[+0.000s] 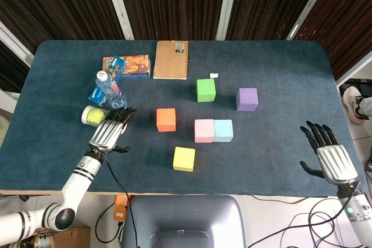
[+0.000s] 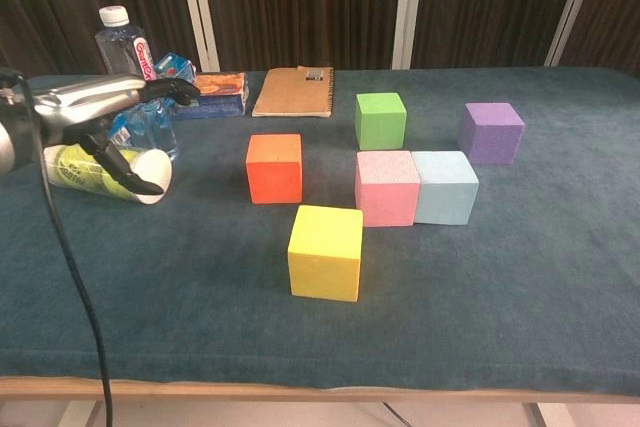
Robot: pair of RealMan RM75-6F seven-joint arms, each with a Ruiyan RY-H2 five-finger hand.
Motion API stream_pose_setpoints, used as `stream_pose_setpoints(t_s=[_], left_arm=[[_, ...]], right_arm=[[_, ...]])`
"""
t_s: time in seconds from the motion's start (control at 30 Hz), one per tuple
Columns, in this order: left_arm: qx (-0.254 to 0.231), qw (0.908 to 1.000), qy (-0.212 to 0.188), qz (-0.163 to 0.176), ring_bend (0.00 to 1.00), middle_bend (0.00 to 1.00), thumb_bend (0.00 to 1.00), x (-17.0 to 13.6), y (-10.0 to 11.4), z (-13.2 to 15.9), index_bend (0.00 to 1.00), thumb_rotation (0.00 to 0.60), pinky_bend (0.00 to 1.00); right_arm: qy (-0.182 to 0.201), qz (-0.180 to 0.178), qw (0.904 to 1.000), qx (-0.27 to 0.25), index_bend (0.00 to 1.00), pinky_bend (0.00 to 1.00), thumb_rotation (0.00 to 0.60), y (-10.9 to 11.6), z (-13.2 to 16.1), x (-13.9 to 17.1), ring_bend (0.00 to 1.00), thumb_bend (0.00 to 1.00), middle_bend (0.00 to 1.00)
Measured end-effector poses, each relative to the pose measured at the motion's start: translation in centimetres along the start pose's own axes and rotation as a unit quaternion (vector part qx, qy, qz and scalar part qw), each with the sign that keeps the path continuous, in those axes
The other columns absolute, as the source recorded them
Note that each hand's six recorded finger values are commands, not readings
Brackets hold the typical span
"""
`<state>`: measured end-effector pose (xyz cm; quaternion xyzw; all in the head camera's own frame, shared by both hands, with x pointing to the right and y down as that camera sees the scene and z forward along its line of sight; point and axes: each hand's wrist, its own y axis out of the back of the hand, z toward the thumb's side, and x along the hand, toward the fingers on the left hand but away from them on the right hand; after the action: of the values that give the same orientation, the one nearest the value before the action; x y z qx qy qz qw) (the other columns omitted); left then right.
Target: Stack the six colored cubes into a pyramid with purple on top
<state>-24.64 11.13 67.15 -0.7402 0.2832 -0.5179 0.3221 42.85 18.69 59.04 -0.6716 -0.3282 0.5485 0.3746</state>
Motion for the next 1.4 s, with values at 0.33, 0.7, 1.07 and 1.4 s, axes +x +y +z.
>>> stream_pose_setpoints(t_s=[0.33, 0.7, 1.07, 1.4], left_arm=[[0.038, 0.9985, 0.027, 0.030, 0.00, 0.10, 0.17, 5.8, 0.2, 2.3, 0.16, 0.516, 0.09], [0.021, 0.9988, 0.044, 0.002, 0.00, 0.07, 0.16, 9.4, -0.6, 3.9, 0.19, 0.372, 0.09], [0.058, 0.9968, 0.055, -0.009, 0.00, 0.06, 0.16, 11.0, -2.1, 4.7, 0.27, 0.214, 0.09], [0.064, 0.9964, 0.054, -0.015, 0.00, 0.05, 0.15, 11.0, -2.5, 4.8, 0.27, 0.210, 0.09]], right_arm=[[0.000, 0.027, 0.9993, -0.025, 0.01, 0.00, 0.600, -0.6, -1.2, 0.1, 0.00, 0.19, 0.00], [-0.008, 0.030, 0.9986, -0.043, 0.00, 0.00, 0.600, -0.2, -2.5, 0.0, 0.00, 0.19, 0.00], [-0.007, 0.032, 0.9981, -0.051, 0.00, 0.00, 0.600, 0.1, -2.8, 0.1, 0.00, 0.19, 0.00], [-0.005, 0.036, 0.9980, -0.052, 0.00, 0.00, 0.600, 0.0, -2.7, 0.1, 0.00, 0.19, 0.00]])
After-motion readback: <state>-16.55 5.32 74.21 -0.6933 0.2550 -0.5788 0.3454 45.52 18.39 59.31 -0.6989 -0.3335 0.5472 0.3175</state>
